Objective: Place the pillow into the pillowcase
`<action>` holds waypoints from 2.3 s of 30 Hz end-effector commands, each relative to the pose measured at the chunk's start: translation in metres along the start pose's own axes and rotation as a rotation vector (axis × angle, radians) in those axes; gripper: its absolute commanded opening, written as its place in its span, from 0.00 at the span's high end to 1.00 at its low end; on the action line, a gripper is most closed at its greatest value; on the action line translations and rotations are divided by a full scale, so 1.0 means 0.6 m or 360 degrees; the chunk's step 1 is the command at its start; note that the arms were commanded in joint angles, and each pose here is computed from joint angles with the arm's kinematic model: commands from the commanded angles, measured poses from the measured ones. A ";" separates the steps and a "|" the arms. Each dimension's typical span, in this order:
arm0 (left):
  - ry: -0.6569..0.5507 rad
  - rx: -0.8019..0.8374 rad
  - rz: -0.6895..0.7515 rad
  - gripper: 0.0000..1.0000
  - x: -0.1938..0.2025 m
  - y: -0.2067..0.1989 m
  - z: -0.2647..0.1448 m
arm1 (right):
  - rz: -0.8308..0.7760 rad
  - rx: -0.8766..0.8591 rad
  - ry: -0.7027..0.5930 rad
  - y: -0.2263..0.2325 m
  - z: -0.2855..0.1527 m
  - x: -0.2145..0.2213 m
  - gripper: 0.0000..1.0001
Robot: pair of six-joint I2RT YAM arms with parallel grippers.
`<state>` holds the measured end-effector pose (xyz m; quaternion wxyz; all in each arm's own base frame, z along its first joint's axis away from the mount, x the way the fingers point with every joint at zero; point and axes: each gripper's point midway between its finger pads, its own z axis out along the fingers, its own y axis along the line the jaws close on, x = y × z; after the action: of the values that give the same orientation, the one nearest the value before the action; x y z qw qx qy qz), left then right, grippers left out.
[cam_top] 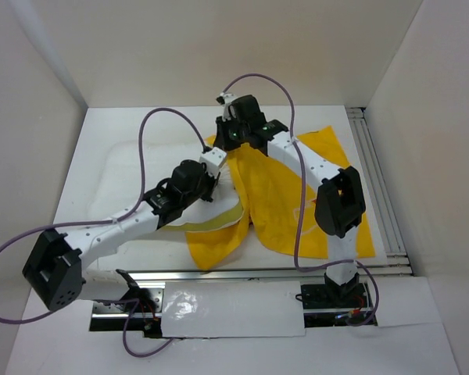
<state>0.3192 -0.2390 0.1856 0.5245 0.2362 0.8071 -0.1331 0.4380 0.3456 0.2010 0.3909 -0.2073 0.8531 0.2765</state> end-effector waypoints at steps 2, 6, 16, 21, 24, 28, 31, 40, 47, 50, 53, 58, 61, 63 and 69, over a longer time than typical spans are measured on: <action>-0.0263 -0.0158 0.0023 1.00 -0.093 0.024 0.046 | -0.0127 -0.0484 -0.0171 0.165 -0.087 -0.074 1.00; -0.0301 -0.0320 -0.0110 1.00 -0.097 0.046 0.073 | -0.0042 -0.0535 -0.0120 0.182 -0.122 -0.068 1.00; -0.0280 -0.0645 -0.0415 1.00 -0.086 0.098 0.103 | 0.0161 -0.0236 0.0021 0.087 -0.088 -0.028 0.36; -0.0036 -0.0755 -0.0371 0.48 -0.061 0.111 0.082 | 0.0308 -0.0029 -0.0014 -0.003 -0.111 -0.035 0.17; 0.0029 -0.0733 -0.0349 0.29 -0.046 0.110 0.057 | 0.0331 0.0054 -0.0055 -0.030 -0.138 -0.036 0.13; 0.0152 -0.0633 -0.0329 0.07 -0.016 0.101 0.017 | 0.0362 0.0146 -0.0098 -0.058 -0.184 -0.022 0.12; 0.0218 -0.0393 -0.0308 0.00 0.005 0.066 -0.021 | 0.0384 0.0251 -0.0088 -0.076 -0.220 0.020 0.12; 0.0234 0.0209 0.0039 0.00 0.068 -0.068 -0.043 | 0.0392 0.0316 -0.0016 -0.067 -0.318 0.194 0.26; 0.0413 -0.0032 0.0200 0.00 0.110 -0.049 -0.001 | 0.0452 0.0276 0.0034 -0.054 -0.337 0.237 0.26; 0.0448 -0.0049 0.0248 0.02 0.129 -0.049 0.021 | 0.0429 0.0152 0.0148 -0.024 -0.312 0.267 0.30; 0.0482 -0.0138 0.0258 0.35 0.130 -0.042 0.050 | 0.0383 0.0123 0.0272 -0.005 -0.277 0.295 0.30; 0.0553 -0.0395 0.0206 1.00 0.140 -0.011 0.065 | 0.0328 0.0294 0.0324 -0.020 -0.217 0.312 0.31; 0.0562 -0.0459 0.0152 1.00 0.143 -0.010 0.063 | 0.0291 0.0406 0.0324 -0.030 -0.185 0.316 0.31; 0.0528 -0.0409 0.0123 1.00 0.127 -0.017 0.057 | 0.0288 0.0469 0.0281 -0.031 -0.171 0.301 0.33; 0.0485 -0.0380 0.0120 1.00 0.111 -0.021 0.053 | 0.0280 0.0715 0.0126 -0.068 -0.141 0.271 0.41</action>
<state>0.3054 -0.2455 0.0854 0.3905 0.2492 0.8858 0.0275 0.2759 0.2320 0.0747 0.2782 -0.0973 0.9483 0.1175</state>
